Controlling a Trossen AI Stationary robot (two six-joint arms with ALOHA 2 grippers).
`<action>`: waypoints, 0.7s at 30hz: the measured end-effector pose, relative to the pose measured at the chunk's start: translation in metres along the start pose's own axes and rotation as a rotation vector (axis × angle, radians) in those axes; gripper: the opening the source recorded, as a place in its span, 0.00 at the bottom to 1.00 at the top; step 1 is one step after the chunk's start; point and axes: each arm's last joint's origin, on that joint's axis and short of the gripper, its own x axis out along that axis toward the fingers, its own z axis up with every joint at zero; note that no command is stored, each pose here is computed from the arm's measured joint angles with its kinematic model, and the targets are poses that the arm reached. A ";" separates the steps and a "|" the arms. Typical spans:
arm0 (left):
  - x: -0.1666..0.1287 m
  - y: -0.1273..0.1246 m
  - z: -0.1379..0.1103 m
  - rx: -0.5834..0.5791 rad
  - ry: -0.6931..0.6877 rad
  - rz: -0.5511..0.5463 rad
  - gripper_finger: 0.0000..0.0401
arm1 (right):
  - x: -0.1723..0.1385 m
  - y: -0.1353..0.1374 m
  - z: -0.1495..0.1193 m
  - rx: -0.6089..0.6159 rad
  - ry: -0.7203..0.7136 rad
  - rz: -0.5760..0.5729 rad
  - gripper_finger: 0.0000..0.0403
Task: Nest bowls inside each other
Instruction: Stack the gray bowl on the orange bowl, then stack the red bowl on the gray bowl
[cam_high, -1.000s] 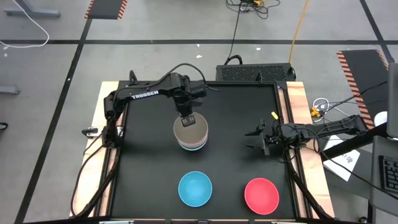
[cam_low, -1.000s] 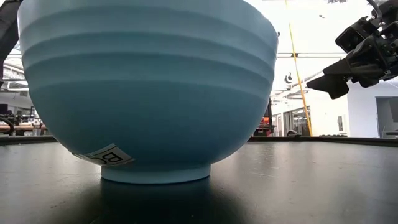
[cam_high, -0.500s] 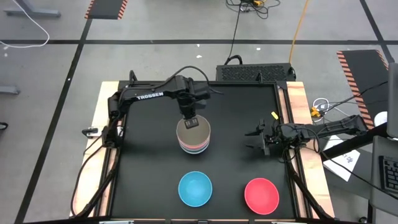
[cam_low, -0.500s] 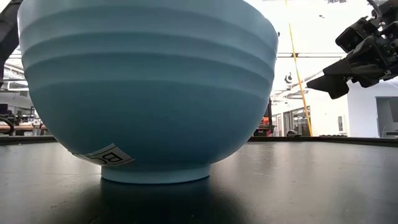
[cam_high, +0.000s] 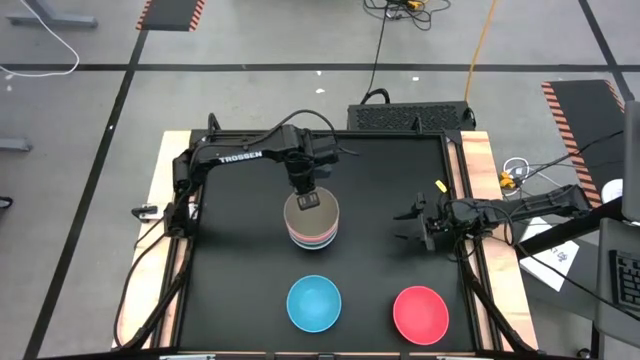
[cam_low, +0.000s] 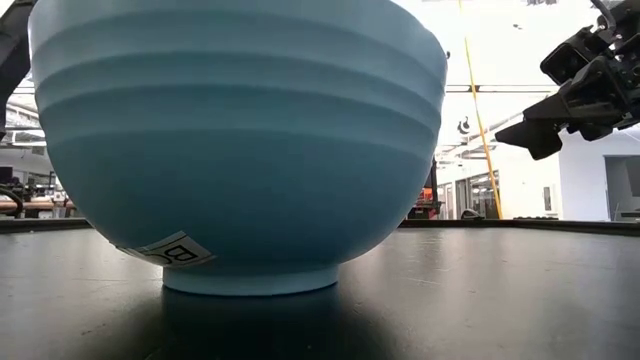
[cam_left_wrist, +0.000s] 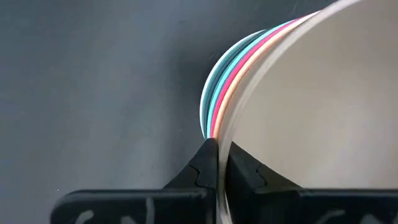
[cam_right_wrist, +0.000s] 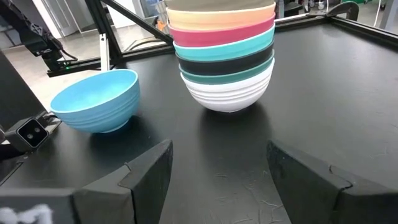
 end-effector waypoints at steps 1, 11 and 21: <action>0.000 -0.001 -0.001 0.002 0.005 0.001 0.05 | 0.000 0.000 0.000 0.000 0.000 0.000 0.63; -0.003 -0.013 0.000 0.038 -0.010 -0.003 0.31 | 0.000 0.000 0.000 0.013 -0.002 0.000 0.63; -0.044 -0.031 0.002 0.078 -0.141 0.048 0.50 | 0.000 0.000 0.000 0.012 -0.002 0.000 0.63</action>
